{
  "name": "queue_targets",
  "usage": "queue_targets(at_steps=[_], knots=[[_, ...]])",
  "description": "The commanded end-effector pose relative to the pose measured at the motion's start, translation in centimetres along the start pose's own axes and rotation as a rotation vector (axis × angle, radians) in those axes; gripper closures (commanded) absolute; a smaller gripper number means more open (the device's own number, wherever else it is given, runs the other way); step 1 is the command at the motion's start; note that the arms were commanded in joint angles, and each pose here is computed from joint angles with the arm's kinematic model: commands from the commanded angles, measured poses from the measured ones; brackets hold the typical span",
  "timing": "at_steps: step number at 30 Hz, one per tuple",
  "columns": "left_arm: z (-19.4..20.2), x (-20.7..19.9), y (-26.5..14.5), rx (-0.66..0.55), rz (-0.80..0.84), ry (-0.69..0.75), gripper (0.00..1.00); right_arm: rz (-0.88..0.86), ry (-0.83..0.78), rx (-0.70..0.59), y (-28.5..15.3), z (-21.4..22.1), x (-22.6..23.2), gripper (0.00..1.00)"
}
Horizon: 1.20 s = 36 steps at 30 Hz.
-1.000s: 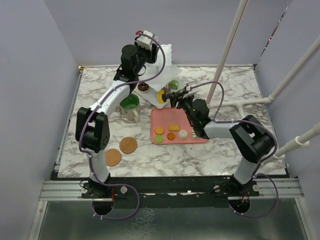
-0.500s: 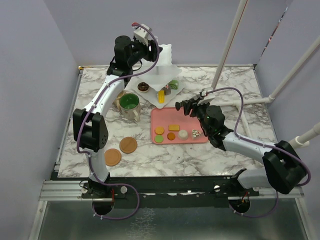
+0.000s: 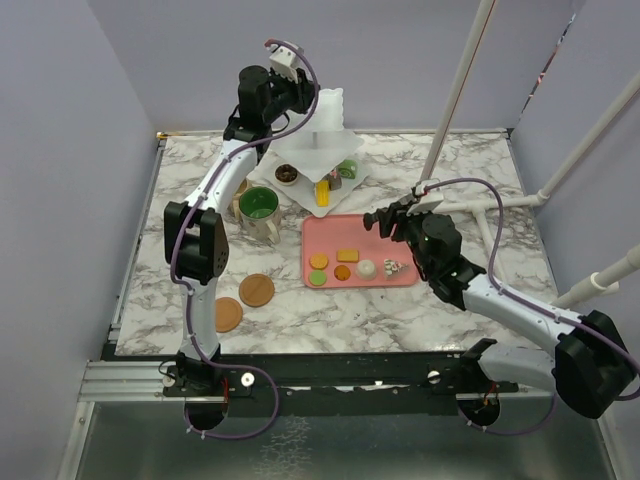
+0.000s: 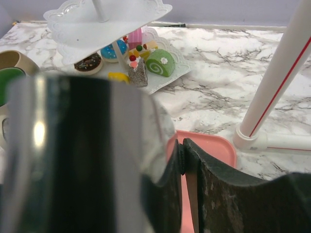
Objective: Serve the afternoon tea
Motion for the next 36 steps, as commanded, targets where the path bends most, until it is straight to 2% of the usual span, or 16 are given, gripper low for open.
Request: queue_targets(at_steps=[1, 4, 10, 14, 20, 25, 34, 36], knots=[[-1.4, 0.8, 0.6, -0.066, -0.073, -0.004, 0.83, 0.039, 0.003, 0.030, -0.8, 0.0, -0.6, 0.42], [-1.5, 0.7, 0.7, -0.090, -0.111, 0.024, 0.94, 0.051, -0.002, 0.043, -1.1, 0.0, -0.9, 0.42], [-1.9, -0.2, 0.5, -0.155, -0.167, 0.086, 0.97, 0.089, -0.010, 0.059, -2.0, -0.9, -1.7, 0.42], [-2.5, -0.3, 0.6, -0.196, -0.208, 0.098, 0.98, 0.118, -0.020, 0.102, -2.9, -1.3, -2.3, 0.42], [-3.4, 0.2, 0.1, -0.258, -0.318, 0.068, 0.99, 0.120, -0.065, 0.266, -4.4, -0.2, -2.7, 0.45], [-4.0, -0.4, -0.4, -0.298, -0.395, 0.053, 1.00, 0.120, -0.035, 0.358, -5.7, 0.6, -2.7, 0.45], [-3.0, -1.0, -0.9, -0.289, -0.509, 0.019, 1.00, 0.115, 0.046, 0.392, -6.8, 2.0, -2.4, 0.45], [-2.7, -0.9, -1.0, -0.282, -0.519, 0.010, 0.97, 0.104, 0.055, 0.378, -6.6, 2.3, -2.2, 0.45]])
Point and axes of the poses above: each gripper's point midway between its finger pads, its own y axis out along the fingers, its own x axis along the line the jaws close on, z = x × y, the point moved 5 cm from there along -y, back along the fingers, and after that the axes turned 10 degrees about -y, right-handed, at the moved point
